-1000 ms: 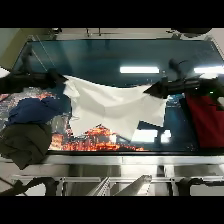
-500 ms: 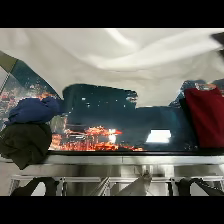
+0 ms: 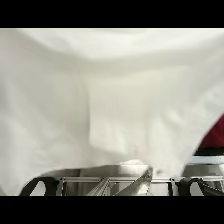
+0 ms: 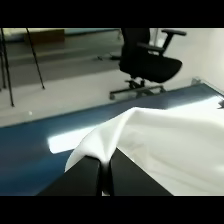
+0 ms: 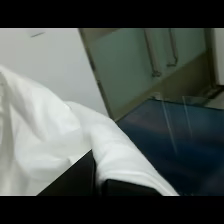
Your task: Fold the shirts.
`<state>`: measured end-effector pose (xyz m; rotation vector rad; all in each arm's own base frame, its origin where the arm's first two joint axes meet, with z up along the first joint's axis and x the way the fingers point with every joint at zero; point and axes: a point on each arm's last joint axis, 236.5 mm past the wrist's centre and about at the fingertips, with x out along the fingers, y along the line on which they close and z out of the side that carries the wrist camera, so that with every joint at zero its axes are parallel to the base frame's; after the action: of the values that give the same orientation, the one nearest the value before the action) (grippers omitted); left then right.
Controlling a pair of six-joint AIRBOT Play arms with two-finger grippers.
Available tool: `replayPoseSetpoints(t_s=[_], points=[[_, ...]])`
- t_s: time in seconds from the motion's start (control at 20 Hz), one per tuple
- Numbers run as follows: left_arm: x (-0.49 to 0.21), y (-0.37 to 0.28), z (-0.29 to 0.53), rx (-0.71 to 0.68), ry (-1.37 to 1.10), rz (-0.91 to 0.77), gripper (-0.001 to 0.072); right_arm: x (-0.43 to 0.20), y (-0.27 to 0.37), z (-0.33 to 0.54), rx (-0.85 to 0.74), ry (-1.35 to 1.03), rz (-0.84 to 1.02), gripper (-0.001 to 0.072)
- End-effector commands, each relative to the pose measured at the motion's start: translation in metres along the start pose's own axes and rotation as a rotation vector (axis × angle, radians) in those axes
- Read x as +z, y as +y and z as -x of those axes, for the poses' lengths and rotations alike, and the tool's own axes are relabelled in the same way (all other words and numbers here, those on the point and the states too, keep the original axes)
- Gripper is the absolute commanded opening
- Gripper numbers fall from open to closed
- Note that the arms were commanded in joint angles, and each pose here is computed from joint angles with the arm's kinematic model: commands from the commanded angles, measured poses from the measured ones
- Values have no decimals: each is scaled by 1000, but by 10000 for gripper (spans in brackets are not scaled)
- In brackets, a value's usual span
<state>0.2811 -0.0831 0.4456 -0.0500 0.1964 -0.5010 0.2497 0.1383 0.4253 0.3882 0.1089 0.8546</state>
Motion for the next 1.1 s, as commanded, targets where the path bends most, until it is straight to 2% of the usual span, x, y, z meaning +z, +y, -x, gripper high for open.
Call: replayPoseSetpoints(t_s=[0.0,0.1,0.25,0.3,0.35,0.4,0.45,0.6,0.75,0.95,1.05], points=[[-93,31,-87,-189,288,191,21,-38,-103,-13,-197,100,-175,20],[-159,37,-146,-296,437,257,19,-94,-158,-35,-197,202,-373,20],[-270,52,-229,-341,644,354,19,-208,-240,-66,-258,350,-670,21],[-307,59,-253,-340,705,393,75,-244,-268,-74,-296,386,-715,85],[-339,68,-272,-338,761,421,350,-279,-298,-80,-345,413,-753,330],[-361,77,-285,-341,806,460,583,-304,-323,-83,-384,413,-807,476],[-378,88,-291,-329,857,515,714,-319,-343,-86,-393,398,-851,486],[-389,122,-276,-316,966,687,715,-313,-363,-87,-289,349,-844,485],[-394,135,-237,-319,1057,806,713,-287,-376,-61,-276,379,-745,485],[-423,98,-183,-336,1153,908,696,-304,-413,2,-479,573,-679,485],[-455,75,-145,-285,1240,940,696,-316,-424,23,-543,675,-598,485]])
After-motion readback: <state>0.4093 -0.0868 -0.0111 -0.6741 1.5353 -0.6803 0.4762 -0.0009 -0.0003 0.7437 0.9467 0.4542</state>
